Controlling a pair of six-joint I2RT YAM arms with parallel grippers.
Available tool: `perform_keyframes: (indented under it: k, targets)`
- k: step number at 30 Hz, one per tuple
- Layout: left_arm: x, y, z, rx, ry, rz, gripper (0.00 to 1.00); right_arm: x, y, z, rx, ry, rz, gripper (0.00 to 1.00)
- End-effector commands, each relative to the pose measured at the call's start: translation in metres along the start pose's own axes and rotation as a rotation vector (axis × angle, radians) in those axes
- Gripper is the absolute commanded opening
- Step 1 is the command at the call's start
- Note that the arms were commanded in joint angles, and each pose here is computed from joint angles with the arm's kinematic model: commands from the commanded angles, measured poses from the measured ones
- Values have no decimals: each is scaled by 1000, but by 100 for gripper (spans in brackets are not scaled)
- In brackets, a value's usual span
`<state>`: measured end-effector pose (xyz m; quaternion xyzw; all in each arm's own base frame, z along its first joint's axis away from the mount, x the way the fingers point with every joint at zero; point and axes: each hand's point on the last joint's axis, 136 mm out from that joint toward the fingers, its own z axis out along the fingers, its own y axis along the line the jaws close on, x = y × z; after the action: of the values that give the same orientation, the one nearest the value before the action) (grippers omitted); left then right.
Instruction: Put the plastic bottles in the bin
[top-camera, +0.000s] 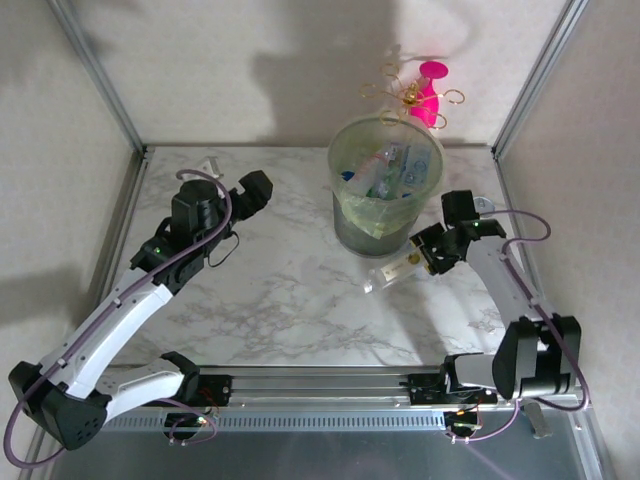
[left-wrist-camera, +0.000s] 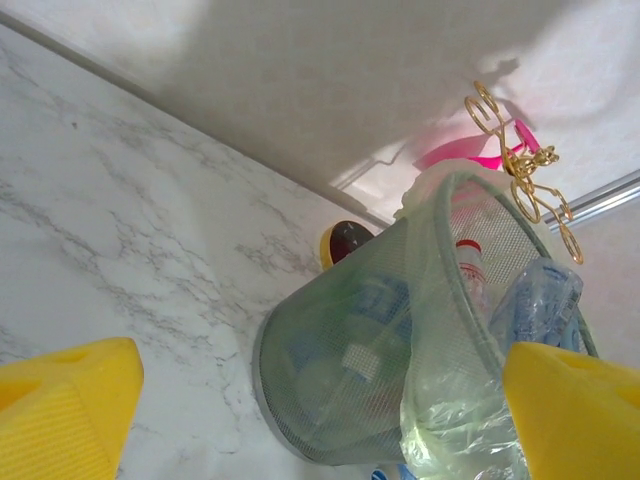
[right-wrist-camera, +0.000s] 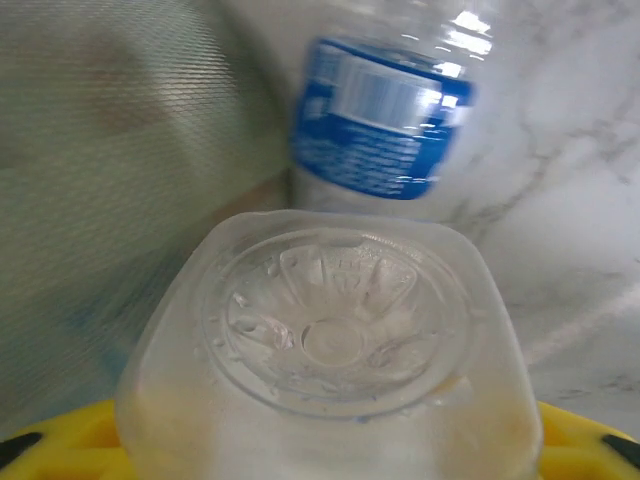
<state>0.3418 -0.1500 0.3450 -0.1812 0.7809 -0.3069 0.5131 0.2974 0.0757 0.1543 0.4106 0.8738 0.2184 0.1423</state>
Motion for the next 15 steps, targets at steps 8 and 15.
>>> perform_keyframes:
  k: [8,15]
  targets:
    - [-41,-63,-8,156,-81,63,91,17,81,-95,-385,-80,-380,33]
    - [-41,-88,-17,252,-100,84,90,35,143,-180,-743,-173,-587,35]
